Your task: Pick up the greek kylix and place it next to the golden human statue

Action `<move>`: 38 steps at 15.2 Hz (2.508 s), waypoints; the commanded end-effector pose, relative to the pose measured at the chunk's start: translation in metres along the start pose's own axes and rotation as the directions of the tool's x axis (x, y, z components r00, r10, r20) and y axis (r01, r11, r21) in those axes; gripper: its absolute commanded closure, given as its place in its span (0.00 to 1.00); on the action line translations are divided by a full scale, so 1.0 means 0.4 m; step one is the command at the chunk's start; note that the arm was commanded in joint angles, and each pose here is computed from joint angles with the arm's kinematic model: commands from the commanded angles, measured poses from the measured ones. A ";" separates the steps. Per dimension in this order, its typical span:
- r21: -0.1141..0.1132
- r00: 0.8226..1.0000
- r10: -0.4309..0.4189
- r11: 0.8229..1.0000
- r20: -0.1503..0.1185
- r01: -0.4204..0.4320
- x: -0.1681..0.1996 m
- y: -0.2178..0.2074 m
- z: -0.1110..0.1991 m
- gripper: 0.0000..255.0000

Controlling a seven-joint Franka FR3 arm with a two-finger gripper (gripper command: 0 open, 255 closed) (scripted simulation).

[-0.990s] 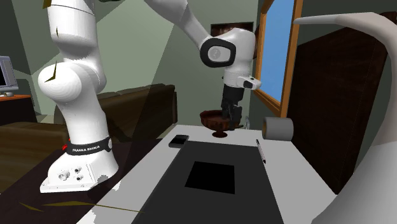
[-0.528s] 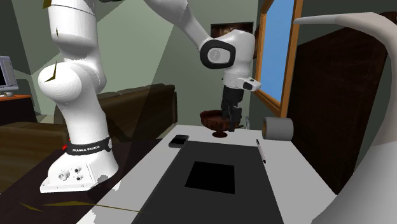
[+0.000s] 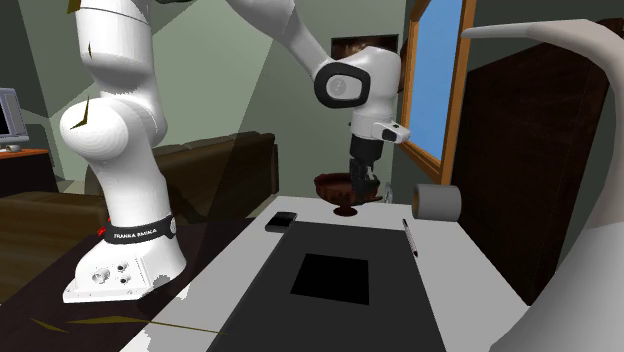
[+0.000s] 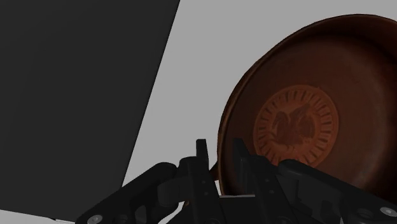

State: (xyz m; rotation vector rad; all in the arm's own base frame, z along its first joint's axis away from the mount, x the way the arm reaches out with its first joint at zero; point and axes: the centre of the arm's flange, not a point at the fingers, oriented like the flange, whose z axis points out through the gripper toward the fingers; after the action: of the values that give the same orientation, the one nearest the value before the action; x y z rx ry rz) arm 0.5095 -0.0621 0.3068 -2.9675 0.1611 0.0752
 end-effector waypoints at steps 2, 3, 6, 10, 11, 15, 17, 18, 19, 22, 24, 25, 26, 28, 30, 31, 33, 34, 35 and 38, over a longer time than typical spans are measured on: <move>0.000 1.000 0.000 1.000 0.000 0.000 0.000 0.000 0.000 1.00; 0.000 1.000 0.000 1.000 0.000 0.000 -0.001 -0.002 -0.013 1.00; 0.000 1.000 0.000 1.000 0.000 0.000 -0.003 -0.009 -0.052 1.00; 0.000 1.000 0.000 1.000 0.000 0.000 -0.006 -0.018 -0.104 1.00; 0.000 1.000 0.000 1.000 0.000 0.000 -0.007 -0.020 -0.117 1.00; 0.000 1.000 0.000 1.000 0.000 0.000 -0.010 -0.028 -0.169 1.00; 0.000 1.000 0.000 1.000 0.000 0.000 -0.012 -0.033 -0.195 1.00; 0.000 1.000 0.000 1.000 0.000 0.000 -0.012 -0.035 -0.208 1.00; 0.000 1.000 0.000 1.000 0.000 0.000 -0.013 -0.037 -0.221 1.00; 0.000 1.000 0.000 1.000 0.000 0.000 -0.015 -0.044 -0.260 1.00; 0.000 1.000 0.000 1.000 0.000 0.000 -0.017 -0.048 -0.285 1.00; 0.000 1.000 0.000 1.000 0.000 0.000 -0.018 -0.050 -0.298 1.00; 0.000 1.000 0.000 1.000 0.000 0.000 -0.019 -0.052 -0.311 1.00; 0.000 1.000 0.000 1.000 0.000 0.000 -0.020 -0.057 -0.337 1.00; 0.000 1.000 0.000 1.000 0.000 0.000 -0.022 -0.061 -0.363 1.00; 0.000 1.000 0.000 1.000 0.000 0.000 -0.022 -0.063 -0.376 1.00; 0.000 1.000 0.000 1.000 0.000 0.000 -0.024 -0.068 -0.402 1.00; 0.000 1.000 0.000 1.000 0.000 0.000 -0.025 -0.070 -0.415 1.00; 0.000 1.000 0.000 1.000 0.000 0.000 -0.026 -0.072 -0.428 1.00; 0.000 1.000 0.000 1.000 0.000 0.000 -0.028 -0.078 -0.467 1.00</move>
State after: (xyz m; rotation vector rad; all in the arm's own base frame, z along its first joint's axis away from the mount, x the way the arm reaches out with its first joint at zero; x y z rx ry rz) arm 0.5088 -0.0628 0.4909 -2.9676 0.1608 0.0766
